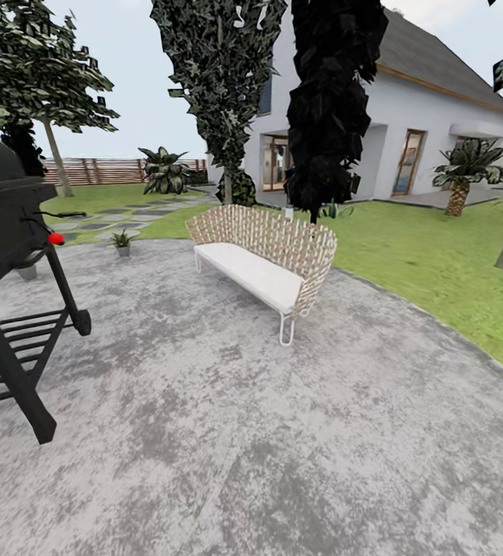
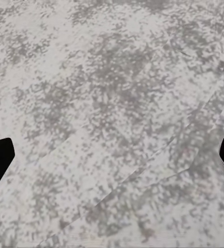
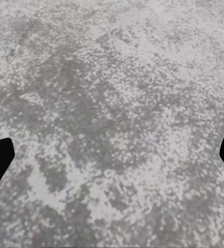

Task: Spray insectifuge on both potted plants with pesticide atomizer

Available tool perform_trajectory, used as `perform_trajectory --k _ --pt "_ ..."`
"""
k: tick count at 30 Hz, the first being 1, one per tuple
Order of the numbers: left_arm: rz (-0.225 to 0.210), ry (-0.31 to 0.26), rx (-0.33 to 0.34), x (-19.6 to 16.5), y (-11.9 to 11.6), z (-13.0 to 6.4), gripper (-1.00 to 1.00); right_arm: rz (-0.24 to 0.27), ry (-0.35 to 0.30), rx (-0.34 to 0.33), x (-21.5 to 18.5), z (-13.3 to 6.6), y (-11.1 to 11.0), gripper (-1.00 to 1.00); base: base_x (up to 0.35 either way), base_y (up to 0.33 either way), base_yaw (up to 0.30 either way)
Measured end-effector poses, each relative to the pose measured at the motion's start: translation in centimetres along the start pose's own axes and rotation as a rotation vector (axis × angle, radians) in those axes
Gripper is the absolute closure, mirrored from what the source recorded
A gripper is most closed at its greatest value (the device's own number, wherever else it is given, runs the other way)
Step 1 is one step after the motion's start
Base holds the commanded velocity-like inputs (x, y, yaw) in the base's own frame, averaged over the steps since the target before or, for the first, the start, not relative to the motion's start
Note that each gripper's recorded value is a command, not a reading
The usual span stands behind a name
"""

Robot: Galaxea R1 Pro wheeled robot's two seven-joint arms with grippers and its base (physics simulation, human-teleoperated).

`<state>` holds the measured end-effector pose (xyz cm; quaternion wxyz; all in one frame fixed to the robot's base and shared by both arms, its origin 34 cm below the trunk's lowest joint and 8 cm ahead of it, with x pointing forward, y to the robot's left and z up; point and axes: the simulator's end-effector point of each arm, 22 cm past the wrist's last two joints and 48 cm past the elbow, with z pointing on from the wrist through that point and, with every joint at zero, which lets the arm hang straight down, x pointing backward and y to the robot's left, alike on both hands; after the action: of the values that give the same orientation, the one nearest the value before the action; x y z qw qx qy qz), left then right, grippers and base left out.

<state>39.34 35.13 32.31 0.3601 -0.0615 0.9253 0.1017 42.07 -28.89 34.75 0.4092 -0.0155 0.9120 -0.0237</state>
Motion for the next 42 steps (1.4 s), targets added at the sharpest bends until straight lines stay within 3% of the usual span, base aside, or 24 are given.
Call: perform_trajectory --k 12,24,42 --pt "-0.006 0.004 -0.004 0.14 0.15 0.00 -1.00 0.001 0.003 0.005 0.12 -0.01 -0.12 -1.00 0.333 -0.039 0.270" --pt "-0.007 0.005 -0.005 0.21 0.15 -0.02 -1.00 0.002 -0.034 -0.001 -0.68 -0.03 0.01 -1.00 0.337 0.000 0.021" --pt "-0.004 0.017 -0.005 0.72 0.15 -0.04 -1.00 0.002 -0.021 0.003 -0.07 -0.07 0.01 -1.00 0.338 0.000 0.096"
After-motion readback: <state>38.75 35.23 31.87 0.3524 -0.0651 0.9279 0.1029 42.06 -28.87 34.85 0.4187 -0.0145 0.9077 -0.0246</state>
